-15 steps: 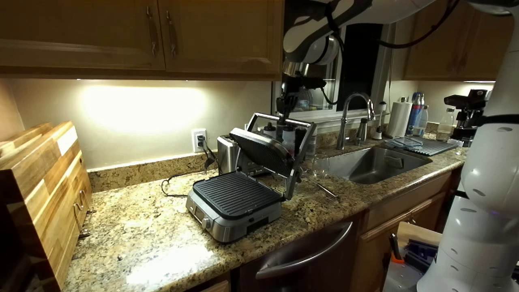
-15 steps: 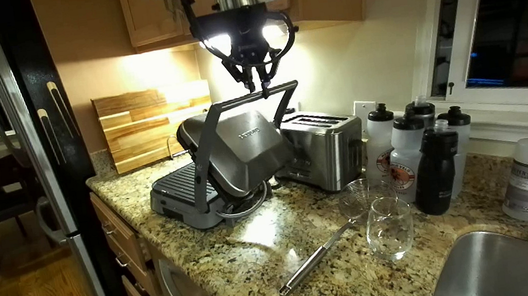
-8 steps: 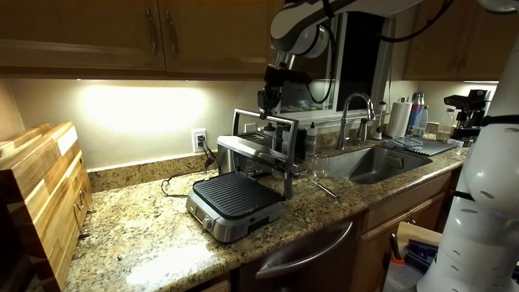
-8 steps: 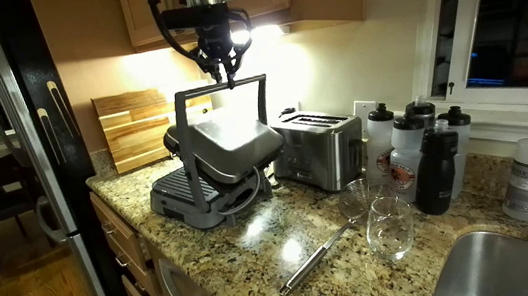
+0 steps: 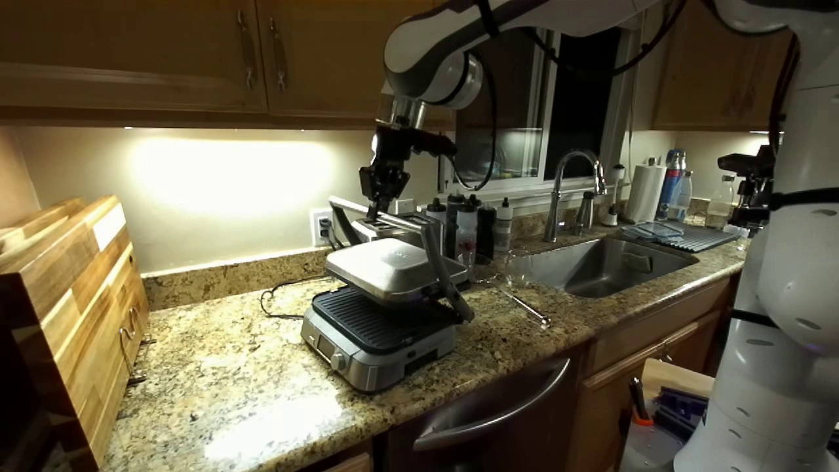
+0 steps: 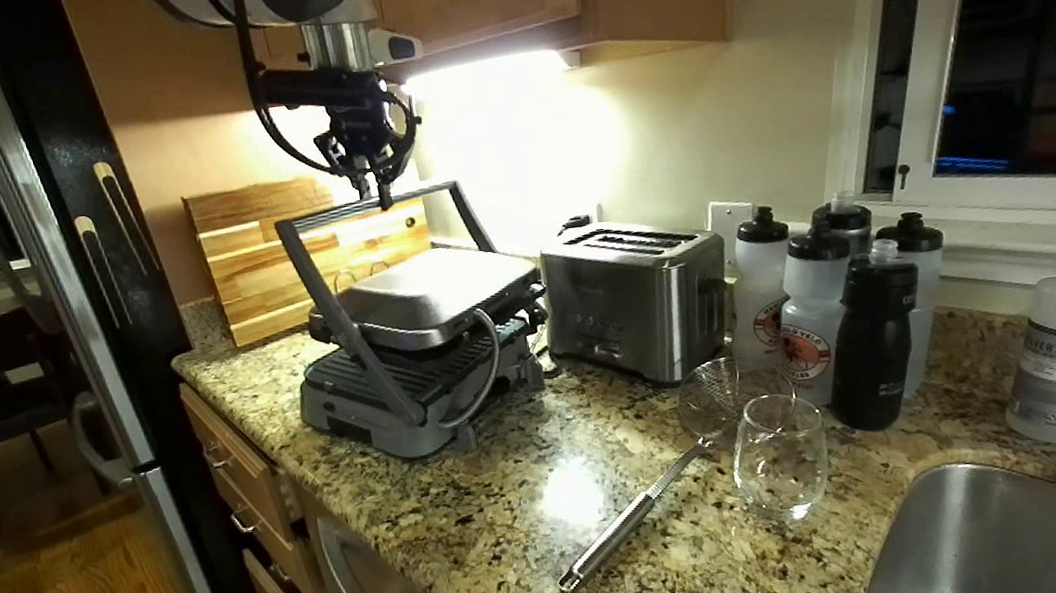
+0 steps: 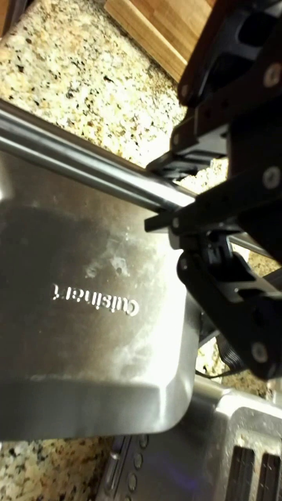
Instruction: Close the sandwich maker
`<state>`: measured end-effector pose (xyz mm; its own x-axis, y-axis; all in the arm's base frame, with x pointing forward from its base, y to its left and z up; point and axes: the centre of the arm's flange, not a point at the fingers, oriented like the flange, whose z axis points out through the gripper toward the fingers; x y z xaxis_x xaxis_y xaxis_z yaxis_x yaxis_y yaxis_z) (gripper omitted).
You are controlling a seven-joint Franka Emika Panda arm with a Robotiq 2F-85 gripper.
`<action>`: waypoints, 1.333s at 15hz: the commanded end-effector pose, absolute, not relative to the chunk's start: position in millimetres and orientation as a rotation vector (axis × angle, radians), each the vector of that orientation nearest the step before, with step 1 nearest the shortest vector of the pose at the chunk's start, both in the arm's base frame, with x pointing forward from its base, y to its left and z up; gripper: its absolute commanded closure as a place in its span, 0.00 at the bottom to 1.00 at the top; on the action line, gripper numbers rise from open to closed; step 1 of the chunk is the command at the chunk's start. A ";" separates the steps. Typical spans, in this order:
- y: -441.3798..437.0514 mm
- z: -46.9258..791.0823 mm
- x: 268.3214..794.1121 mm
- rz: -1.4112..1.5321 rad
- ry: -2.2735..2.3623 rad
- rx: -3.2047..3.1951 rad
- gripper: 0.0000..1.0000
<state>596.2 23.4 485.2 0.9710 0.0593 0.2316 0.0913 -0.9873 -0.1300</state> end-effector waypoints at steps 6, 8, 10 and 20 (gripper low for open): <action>80.0 428.0 627.3 -0.104 -0.380 -2.921 0.88; 85.3 419.4 631.0 -0.066 -0.403 -2.915 0.88; 91.8 415.5 634.1 -0.046 -0.427 -2.904 0.88; 78.8 412.3 641.0 -0.097 -0.464 -2.823 0.88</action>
<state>638.3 91.3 394.1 0.9824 0.1797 0.0515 0.1867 -0.9561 -0.2260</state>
